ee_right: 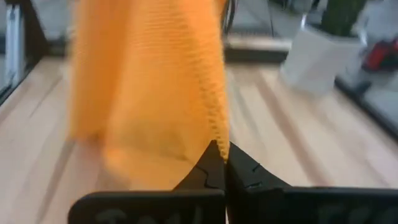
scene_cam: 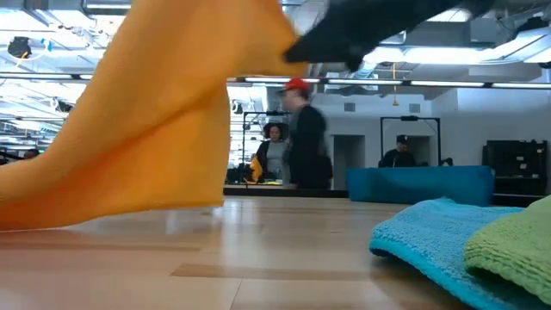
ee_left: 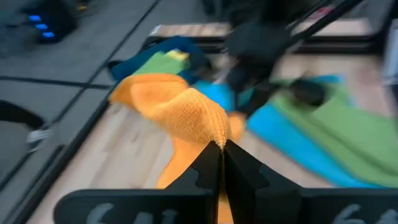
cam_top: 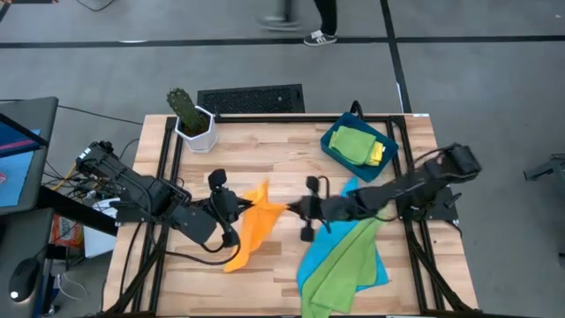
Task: Fold microfiber towels
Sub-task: Fold the orange microfiber cloth
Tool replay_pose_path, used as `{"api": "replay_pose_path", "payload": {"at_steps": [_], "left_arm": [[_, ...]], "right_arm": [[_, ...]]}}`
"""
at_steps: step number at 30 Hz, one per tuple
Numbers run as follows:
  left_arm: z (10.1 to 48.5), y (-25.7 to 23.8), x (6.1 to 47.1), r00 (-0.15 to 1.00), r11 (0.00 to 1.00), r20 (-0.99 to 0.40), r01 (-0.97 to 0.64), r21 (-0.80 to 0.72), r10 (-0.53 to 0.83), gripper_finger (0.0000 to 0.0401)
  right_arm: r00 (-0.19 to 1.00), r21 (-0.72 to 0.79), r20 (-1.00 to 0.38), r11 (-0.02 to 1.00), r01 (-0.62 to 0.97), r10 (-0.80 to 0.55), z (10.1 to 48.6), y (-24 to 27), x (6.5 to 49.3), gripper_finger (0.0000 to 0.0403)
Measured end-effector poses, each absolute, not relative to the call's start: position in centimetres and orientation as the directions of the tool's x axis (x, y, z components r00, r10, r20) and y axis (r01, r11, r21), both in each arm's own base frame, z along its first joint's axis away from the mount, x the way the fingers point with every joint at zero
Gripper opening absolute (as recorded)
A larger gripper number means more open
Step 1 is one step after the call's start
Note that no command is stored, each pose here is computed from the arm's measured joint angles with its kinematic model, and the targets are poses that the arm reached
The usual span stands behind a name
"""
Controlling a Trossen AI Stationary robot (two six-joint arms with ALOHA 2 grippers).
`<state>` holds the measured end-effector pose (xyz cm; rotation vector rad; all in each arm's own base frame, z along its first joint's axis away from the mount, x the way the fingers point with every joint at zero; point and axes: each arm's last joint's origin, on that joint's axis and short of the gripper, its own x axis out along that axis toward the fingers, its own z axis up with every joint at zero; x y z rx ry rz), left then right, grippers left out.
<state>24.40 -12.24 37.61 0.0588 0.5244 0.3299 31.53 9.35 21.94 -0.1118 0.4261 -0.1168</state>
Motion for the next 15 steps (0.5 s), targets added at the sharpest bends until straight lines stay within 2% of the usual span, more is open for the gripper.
{"api": "replay_pose_path", "payload": {"at_steps": [3,10,15], "left_arm": [[36.2,-11.7,24.6,0.781,0.934,-0.516,-0.324,0.15,0.353,0.003],[31.3,-10.0,25.7,0.714,0.947,-0.644,-0.319,0.049,0.274,0.0111],[28.9,-8.8,26.7,0.734,0.949,-0.62,-0.31,0.058,0.277,0.0151]], "right_arm": [[0.847,-0.06,-0.519,0.993,0.098,-0.115,22.6,10.6,28.8,0.0008],[0.667,0.098,-0.742,0.973,0.21,-0.069,22.2,13.8,22.8,0.0008],[0.54,0.196,-0.842,0.933,0.301,0.003,21.4,16.1,19.6,0.0008]]}}
